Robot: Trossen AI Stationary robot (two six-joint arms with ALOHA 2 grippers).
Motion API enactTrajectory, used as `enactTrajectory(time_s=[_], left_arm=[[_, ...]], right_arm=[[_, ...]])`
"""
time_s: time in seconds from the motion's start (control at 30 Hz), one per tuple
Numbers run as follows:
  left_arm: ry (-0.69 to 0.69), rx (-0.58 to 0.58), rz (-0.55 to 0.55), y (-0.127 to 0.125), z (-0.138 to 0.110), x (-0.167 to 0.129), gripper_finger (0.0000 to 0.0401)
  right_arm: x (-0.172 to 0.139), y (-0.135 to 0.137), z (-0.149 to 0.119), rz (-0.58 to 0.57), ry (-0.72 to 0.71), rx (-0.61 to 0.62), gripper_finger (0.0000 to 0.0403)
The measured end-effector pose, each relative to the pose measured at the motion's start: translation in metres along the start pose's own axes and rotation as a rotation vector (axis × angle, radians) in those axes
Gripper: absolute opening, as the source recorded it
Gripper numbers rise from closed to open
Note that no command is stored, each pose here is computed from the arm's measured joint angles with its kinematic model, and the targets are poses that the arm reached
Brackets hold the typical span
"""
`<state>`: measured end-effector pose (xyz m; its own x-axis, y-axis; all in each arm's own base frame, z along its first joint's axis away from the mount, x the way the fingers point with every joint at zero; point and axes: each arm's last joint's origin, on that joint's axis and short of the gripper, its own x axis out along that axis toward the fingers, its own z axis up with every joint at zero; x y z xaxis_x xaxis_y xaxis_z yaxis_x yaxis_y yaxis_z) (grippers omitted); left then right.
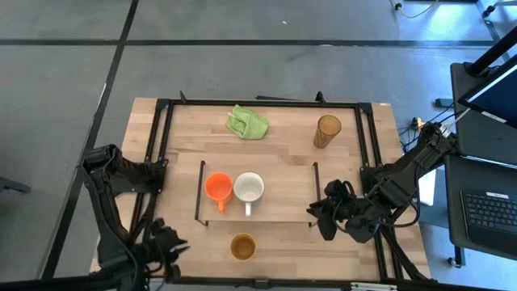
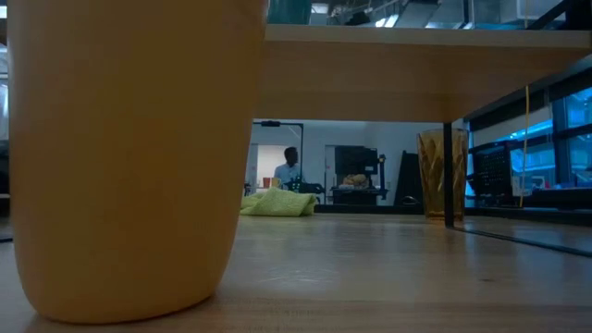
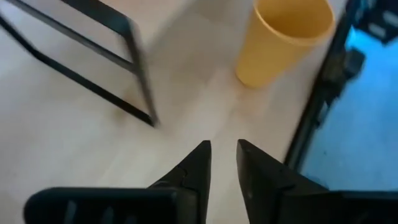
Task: Stack small to large cups/mugs on shelf
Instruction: Put the yellow cup on the shelf
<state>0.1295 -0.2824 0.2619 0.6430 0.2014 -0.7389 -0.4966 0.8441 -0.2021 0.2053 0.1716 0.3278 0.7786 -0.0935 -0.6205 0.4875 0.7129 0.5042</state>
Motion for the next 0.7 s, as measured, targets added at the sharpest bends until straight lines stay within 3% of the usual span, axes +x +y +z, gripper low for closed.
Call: enactTrajectory(time_s=[0.27, 0.4, 0.57, 0.7], left_arm=[[0.037, 0.011, -0.053, -0.01, -0.002, 0.004, 0.0102], [0.042, 0.032, -0.162, -0.023, -0.002, 0.003, 0.0116], [0.042, 0.146, -0.279, -0.041, 0.012, 0.013, 0.0121], [0.109, 0.317, -0.303, -0.046, 0.033, 0.026, 0.012]], right_arm=[[0.019, 0.025, -0.012, 0.147, 0.039, -0.003, 0.0107], [0.031, 0.031, -0.024, 0.147, 0.052, -0.011, 0.0107], [0.042, 0.037, -0.034, 0.171, 0.116, 0.001, 0.0107], [0.044, 0.037, -0.036, 0.167, 0.126, 0.008, 0.0107]])
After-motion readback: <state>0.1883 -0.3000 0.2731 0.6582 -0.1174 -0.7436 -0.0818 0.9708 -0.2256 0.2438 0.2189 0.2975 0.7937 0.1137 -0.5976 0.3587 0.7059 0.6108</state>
